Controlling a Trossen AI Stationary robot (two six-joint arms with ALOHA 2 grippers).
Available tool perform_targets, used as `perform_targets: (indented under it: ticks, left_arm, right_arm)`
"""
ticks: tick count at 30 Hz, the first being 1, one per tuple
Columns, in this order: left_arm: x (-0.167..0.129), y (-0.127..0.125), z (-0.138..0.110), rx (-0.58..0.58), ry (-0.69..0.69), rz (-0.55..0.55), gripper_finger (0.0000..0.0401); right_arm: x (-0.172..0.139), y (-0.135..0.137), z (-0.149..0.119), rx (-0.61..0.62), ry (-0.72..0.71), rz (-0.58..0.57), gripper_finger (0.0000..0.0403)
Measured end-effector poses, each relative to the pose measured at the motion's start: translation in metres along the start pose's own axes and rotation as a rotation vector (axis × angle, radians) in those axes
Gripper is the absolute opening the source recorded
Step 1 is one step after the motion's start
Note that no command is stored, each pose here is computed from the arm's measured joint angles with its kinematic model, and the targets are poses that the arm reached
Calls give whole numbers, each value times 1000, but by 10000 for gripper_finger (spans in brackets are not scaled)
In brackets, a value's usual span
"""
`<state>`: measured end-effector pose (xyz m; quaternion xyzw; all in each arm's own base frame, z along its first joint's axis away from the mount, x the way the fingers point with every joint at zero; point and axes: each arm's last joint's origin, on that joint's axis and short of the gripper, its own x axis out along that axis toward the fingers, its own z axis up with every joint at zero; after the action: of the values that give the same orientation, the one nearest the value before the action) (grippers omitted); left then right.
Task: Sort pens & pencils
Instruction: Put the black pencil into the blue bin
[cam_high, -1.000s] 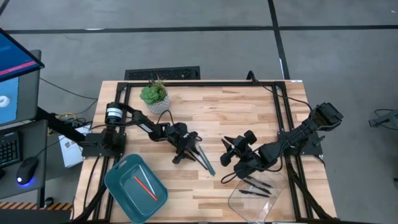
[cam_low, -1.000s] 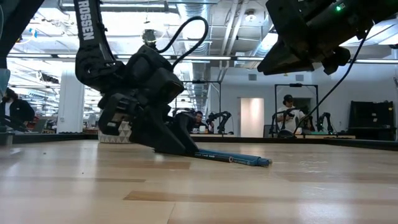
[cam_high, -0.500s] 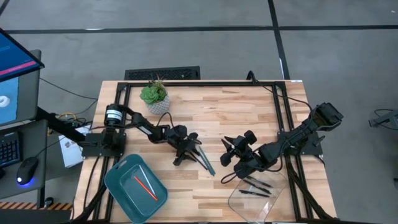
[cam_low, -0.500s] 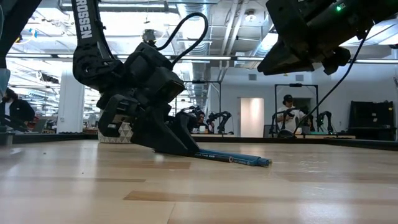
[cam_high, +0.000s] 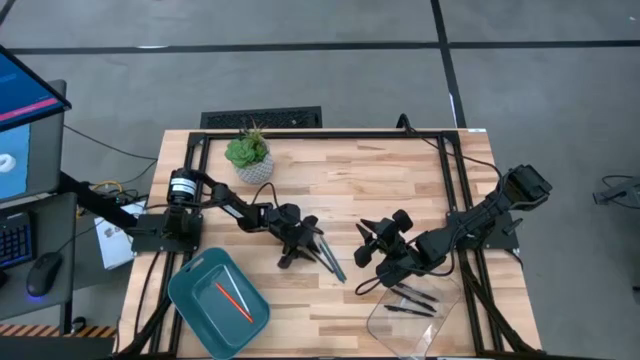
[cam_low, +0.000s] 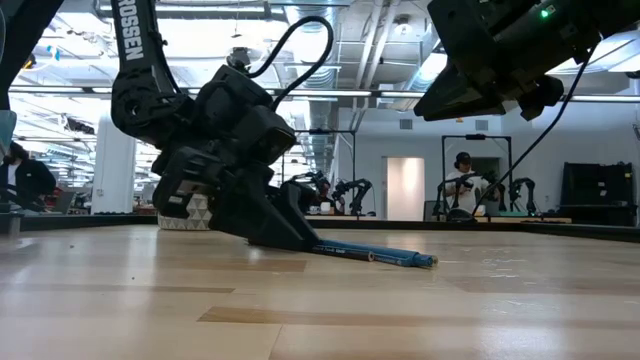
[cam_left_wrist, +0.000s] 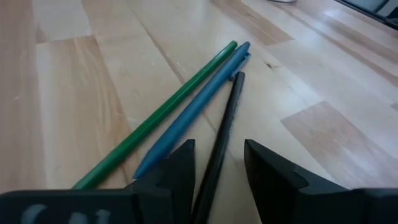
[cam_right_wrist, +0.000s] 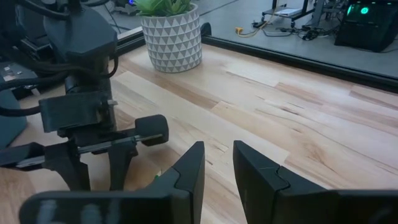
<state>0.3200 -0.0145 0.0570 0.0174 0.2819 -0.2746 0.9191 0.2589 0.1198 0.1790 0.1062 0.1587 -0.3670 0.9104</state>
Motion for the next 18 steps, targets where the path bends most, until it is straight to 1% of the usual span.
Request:
perform_targets:
  ticks: [10,13,18]
  left_arm:
    - [0,-2,-1,35,-7,-54,123]
    - [0,-3,-1,62,-6,-56,123]
    - [0,-3,-1,73,-4,-49,116]
  right_arm:
    - [0,0,0,0,0,0,107]
    - [0,0,0,0,0,0,107]
    - [0,0,0,0,0,0,107]
